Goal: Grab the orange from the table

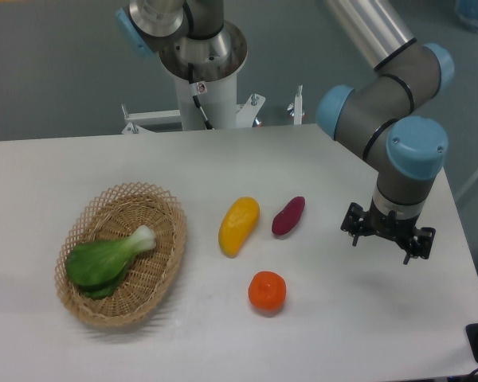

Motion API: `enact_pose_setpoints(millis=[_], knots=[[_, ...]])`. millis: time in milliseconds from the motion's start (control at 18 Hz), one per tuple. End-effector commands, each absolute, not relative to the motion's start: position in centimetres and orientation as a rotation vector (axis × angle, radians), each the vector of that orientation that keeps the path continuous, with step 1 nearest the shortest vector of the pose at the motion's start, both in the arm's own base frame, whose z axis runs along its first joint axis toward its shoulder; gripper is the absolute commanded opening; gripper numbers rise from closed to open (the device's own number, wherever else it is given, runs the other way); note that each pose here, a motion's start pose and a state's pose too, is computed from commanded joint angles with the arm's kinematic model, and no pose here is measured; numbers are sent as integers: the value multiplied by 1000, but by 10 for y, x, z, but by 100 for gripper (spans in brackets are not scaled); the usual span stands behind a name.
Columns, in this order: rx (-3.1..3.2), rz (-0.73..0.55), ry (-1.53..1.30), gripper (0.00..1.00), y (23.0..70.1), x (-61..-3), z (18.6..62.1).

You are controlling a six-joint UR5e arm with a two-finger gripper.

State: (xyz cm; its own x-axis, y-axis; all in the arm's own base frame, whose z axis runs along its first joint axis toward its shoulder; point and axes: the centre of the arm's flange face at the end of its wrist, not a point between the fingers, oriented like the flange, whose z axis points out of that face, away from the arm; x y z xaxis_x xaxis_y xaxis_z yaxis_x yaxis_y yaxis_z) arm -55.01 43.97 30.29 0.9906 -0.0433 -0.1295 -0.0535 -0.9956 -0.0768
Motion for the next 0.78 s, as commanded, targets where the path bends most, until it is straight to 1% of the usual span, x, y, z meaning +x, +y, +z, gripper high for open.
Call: enact_pose_setpoints(millis=[278, 389, 778], knots=[[-3056, 189, 67, 100, 440, -547, 301], [-3048, 201, 58, 100, 440, -544, 310], [-3032, 155, 12, 100, 438, -531, 310]])
